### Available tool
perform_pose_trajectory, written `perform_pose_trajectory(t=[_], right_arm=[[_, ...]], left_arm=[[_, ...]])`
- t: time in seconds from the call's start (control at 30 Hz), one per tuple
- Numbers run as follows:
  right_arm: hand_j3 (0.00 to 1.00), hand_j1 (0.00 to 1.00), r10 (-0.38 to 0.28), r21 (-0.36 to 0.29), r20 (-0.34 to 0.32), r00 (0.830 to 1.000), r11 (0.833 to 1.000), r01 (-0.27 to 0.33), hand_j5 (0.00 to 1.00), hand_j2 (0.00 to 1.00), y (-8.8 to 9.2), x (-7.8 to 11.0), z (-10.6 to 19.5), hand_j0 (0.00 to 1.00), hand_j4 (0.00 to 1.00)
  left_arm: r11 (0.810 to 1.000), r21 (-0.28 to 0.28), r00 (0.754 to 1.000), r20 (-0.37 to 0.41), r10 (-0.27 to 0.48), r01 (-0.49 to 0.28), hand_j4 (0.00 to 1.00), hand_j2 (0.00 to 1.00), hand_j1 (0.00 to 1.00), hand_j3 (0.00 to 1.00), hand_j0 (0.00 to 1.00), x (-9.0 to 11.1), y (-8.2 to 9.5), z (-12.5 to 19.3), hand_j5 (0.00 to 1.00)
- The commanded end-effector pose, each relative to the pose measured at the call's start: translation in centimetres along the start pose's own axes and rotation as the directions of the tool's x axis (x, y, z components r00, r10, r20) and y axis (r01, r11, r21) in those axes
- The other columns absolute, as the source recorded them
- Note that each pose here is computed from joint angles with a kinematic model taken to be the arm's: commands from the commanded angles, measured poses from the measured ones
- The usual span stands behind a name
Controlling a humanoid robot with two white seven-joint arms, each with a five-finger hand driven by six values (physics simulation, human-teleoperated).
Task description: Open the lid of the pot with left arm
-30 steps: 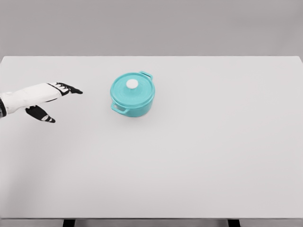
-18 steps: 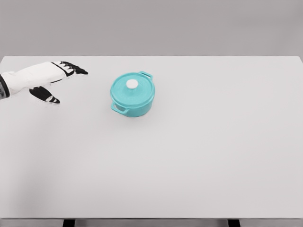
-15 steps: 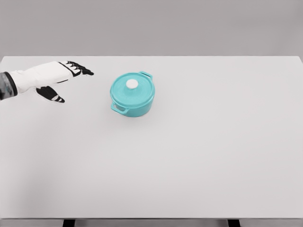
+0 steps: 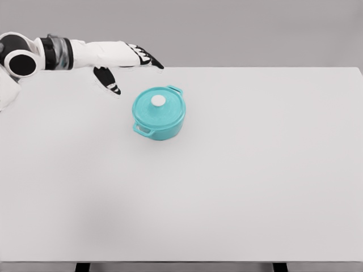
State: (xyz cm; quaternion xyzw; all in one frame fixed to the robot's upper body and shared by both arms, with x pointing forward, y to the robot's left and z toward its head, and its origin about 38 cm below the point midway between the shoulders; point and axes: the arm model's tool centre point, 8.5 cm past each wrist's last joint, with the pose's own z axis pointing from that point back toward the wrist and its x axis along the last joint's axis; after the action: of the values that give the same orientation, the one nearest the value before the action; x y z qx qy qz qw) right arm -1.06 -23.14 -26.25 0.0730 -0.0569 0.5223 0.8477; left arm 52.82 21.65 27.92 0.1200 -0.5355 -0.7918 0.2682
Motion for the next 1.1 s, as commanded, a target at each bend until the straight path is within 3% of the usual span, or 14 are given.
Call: perform_pose_trajectory(t=[0.0, 0.37, 0.73, 1.07], right_arm=[[1.00, 1.00, 0.000, 0.000, 0.000, 1.000, 1.000, 0.000, 1.00, 1.00, 0.0, 0.0, 0.0, 1.00, 1.00], [1.00, 1.00, 0.000, 0.000, 0.000, 1.000, 1.000, 0.000, 1.00, 1.00, 0.0, 0.0, 0.0, 1.00, 1.00], [1.00, 1.00, 0.000, 0.000, 0.000, 1.000, 1.000, 0.000, 1.00, 1.00, 0.0, 0.0, 0.0, 1.00, 1.00], [1.00, 1.00, 0.000, 0.000, 0.000, 1.000, 1.000, 0.000, 1.00, 1.00, 0.0, 0.0, 0.0, 1.00, 1.00]], left_arm=[[1.000, -0.005, 1.000, 0.010, 0.015, -0.015, 1.00, 1.00, 1.00, 1.00, 1.00, 0.2, -0.2, -0.9, 1.00], [0.998, -0.045, 0.998, 0.046, 0.043, -0.041, 1.00, 1.00, 1.00, 1.00, 1.00, 1.6, -1.3, -5.4, 1.00], [0.997, -0.065, 0.998, 0.049, 0.038, -0.035, 1.00, 1.00, 1.00, 1.00, 1.00, 1.9, -2.1, -6.3, 1.00], [0.996, -0.084, 0.998, 0.041, 0.044, -0.040, 0.86, 0.86, 0.86, 0.86, 0.86, 1.8, -3.1, -6.7, 0.86]])
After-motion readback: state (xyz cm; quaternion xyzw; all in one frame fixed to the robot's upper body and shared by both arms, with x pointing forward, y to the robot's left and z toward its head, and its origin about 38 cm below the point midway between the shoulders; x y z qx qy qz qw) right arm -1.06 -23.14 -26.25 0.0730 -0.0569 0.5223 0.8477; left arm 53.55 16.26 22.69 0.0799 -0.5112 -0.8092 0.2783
